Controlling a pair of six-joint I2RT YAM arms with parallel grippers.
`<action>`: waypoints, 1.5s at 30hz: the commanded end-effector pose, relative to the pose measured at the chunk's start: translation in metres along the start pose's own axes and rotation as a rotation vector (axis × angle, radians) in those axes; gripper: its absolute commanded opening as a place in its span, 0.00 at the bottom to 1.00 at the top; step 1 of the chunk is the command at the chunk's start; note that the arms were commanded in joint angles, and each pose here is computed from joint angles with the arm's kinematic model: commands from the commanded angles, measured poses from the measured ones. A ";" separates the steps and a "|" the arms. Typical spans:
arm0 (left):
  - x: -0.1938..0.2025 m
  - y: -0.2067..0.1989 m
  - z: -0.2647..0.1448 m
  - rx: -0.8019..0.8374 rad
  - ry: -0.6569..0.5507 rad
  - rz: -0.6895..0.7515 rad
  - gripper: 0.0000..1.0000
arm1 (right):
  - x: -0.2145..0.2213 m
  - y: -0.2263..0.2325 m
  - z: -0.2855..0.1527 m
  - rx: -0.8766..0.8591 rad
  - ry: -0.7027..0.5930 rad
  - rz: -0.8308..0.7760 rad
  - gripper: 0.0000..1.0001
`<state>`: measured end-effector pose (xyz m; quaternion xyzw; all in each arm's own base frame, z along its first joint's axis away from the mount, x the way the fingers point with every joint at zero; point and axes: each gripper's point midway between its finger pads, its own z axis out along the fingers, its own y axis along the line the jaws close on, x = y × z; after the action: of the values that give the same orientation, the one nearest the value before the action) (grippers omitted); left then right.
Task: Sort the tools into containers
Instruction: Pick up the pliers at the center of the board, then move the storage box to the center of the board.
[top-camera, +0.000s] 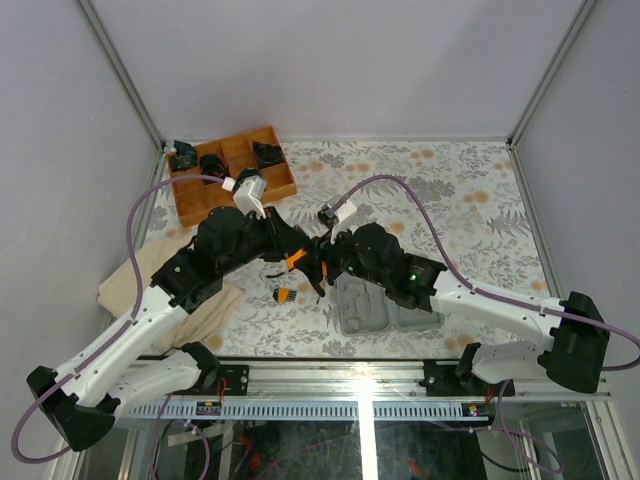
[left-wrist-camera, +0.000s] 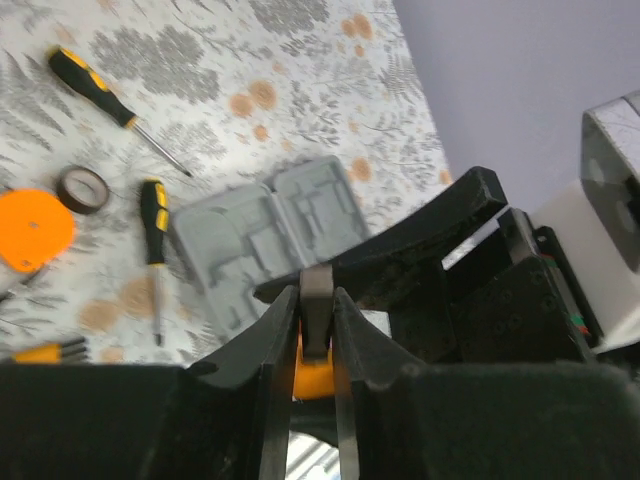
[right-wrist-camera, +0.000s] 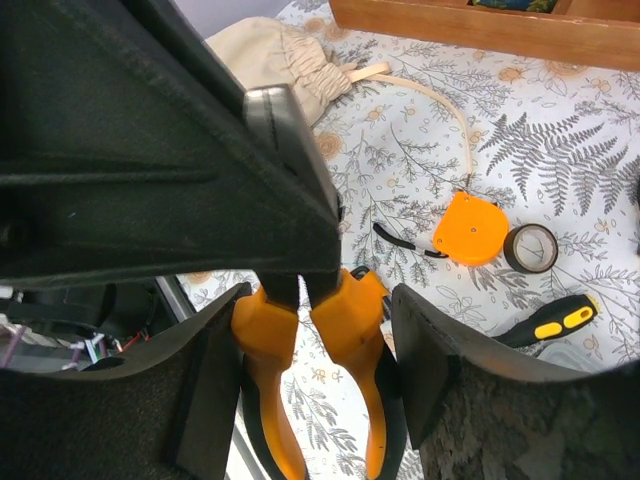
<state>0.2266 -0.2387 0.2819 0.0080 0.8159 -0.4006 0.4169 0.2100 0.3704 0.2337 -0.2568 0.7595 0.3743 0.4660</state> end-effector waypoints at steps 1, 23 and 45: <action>-0.012 -0.023 -0.012 0.102 -0.046 -0.004 0.24 | -0.039 -0.014 -0.015 0.082 -0.144 0.086 0.00; -0.004 0.004 -0.022 0.009 -0.077 0.010 0.78 | 0.012 -0.092 -0.078 0.511 -0.041 0.154 0.00; 0.121 0.054 0.049 -0.179 0.203 -0.080 0.72 | 0.102 -0.173 -0.133 0.718 0.160 0.319 0.00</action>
<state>0.1890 -0.2600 0.1532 0.0071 0.8970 -0.3298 0.2943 0.2160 0.1454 0.1042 0.0037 0.9224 0.0898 0.3757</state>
